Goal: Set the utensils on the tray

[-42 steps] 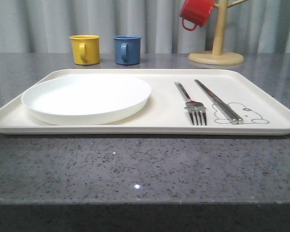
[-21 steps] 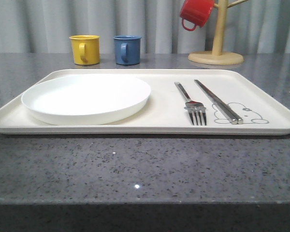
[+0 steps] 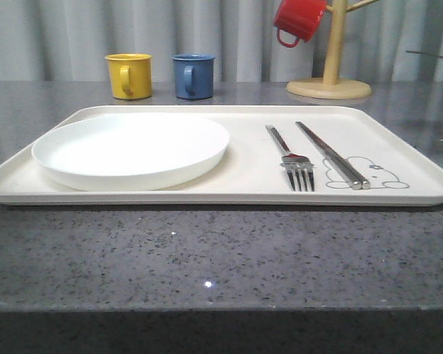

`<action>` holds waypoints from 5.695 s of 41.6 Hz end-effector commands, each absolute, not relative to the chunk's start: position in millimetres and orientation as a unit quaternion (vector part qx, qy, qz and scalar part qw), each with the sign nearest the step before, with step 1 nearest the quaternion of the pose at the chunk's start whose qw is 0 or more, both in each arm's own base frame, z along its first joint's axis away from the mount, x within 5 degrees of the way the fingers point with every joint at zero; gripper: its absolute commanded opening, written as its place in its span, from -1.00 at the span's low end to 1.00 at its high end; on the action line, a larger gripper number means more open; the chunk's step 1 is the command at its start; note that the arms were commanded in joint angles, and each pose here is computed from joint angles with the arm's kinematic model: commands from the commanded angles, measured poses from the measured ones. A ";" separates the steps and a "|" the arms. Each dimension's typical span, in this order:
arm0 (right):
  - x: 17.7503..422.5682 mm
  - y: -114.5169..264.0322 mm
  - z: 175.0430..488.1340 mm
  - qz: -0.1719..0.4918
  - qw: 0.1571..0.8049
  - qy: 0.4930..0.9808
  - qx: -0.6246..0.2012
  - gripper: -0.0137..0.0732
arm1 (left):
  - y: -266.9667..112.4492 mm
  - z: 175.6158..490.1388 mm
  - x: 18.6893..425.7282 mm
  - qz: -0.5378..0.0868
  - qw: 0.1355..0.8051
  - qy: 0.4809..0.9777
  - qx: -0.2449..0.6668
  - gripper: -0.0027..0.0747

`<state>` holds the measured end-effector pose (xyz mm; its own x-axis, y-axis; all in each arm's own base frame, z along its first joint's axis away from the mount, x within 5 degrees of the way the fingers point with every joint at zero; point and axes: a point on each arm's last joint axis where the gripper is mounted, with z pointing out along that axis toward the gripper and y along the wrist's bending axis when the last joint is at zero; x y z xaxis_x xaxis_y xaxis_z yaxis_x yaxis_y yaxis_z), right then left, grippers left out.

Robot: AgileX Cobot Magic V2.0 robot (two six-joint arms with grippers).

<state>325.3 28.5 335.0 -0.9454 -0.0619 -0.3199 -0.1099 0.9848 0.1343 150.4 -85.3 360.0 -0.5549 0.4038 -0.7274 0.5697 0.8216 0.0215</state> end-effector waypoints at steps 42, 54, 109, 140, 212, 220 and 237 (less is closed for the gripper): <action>356.6 86.2 291.6 0.151 0.158 0.975 0.028 -0.21 | -87.6 374.6 151.3 -0.124 0.427 0.854 0.270 -0.12; 331.1 82.6 332.3 0.123 0.214 0.969 -0.026 -0.17 | -87.6 374.4 151.2 -0.124 0.426 0.855 0.270 -0.12; 74.5 50.0 403.3 0.150 0.421 0.861 -0.242 -0.17 | -87.6 374.4 151.2 -0.124 0.426 0.855 0.270 -0.12; 76.6 49.8 406.1 0.147 0.440 0.853 -0.239 -0.17 | -87.6 374.4 151.2 -0.124 0.426 0.855 0.270 -0.12; 78.0 50.5 407.7 0.150 0.449 0.849 -0.237 -0.84 | -6.6 277.2 75.2 0.028 0.712 0.696 0.088 -0.98; 78.0 50.5 407.7 0.150 0.449 0.849 -0.237 -0.84 | -0.7 232.2 60.7 0.029 0.749 0.661 0.036 -0.98; 78.0 50.5 407.4 0.149 0.447 0.849 -0.237 -0.84 | 0.0 219.1 53.1 0.018 0.768 0.640 0.022 -0.98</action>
